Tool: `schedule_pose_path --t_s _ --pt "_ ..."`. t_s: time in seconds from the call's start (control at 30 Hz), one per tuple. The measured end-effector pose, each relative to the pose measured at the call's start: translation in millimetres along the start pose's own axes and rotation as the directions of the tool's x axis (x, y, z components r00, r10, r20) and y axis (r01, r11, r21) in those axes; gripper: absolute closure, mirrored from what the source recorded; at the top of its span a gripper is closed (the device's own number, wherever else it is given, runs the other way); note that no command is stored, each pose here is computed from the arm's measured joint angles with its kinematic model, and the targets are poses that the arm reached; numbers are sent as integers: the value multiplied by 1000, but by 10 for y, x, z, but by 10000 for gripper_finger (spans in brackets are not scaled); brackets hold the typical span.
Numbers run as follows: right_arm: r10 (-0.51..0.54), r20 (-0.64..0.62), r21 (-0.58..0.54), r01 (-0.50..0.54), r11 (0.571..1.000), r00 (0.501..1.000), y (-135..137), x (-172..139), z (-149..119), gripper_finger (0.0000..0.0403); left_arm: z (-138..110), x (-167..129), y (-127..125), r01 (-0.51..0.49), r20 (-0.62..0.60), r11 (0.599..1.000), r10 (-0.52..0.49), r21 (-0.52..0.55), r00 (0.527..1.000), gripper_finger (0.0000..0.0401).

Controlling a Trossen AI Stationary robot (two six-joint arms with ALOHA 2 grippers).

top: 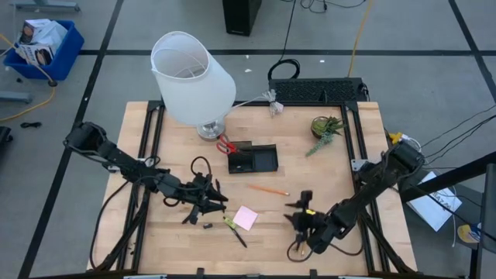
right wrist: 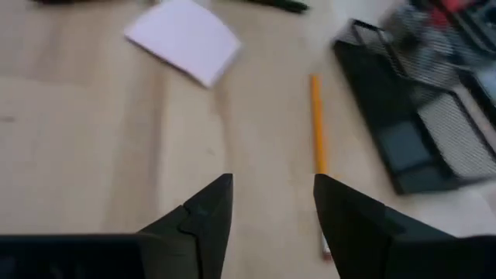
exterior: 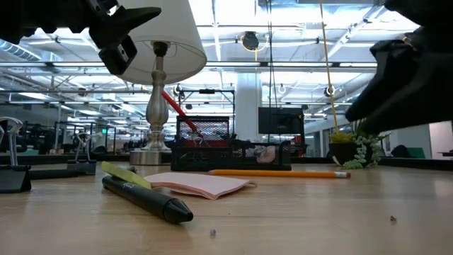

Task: Pick and place office supplies into organizer
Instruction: Put the left yellow pencil into the top left compartment of the desk organizer

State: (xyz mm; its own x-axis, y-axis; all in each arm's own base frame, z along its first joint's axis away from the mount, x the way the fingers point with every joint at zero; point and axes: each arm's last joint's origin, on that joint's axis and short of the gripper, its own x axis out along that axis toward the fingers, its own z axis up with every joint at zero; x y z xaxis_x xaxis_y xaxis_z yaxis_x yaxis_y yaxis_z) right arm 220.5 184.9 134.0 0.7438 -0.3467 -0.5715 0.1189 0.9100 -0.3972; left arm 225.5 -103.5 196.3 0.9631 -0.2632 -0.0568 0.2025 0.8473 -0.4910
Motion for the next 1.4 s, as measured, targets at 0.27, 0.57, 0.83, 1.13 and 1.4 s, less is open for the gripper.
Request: schedule_pose_path --t_s 0.27,0.57,0.83,1.13,1.4 --pt "-104 -72 97 111 989 992 -486 173 -504 235 1 0 2 -8 4 1000 8 0 1000 249" --pt "37 54 228 -48 973 998 -895 316 -959 230 3 -1 7 -24 13 1000 23 17 1000 249" --pt "97 53 273 -108 956 994 -1133 428 -1087 238 3 -1 7 -24 14 1000 24 9 1000 249" --pt "103 35 271 -109 956 994 -1169 535 -975 239 4 -1 10 -31 17 1000 30 7 999 249" --pt "144 34 302 -148 942 989 -1166 626 -935 239 4 -2 10 -31 18 999 31 11 999 249"
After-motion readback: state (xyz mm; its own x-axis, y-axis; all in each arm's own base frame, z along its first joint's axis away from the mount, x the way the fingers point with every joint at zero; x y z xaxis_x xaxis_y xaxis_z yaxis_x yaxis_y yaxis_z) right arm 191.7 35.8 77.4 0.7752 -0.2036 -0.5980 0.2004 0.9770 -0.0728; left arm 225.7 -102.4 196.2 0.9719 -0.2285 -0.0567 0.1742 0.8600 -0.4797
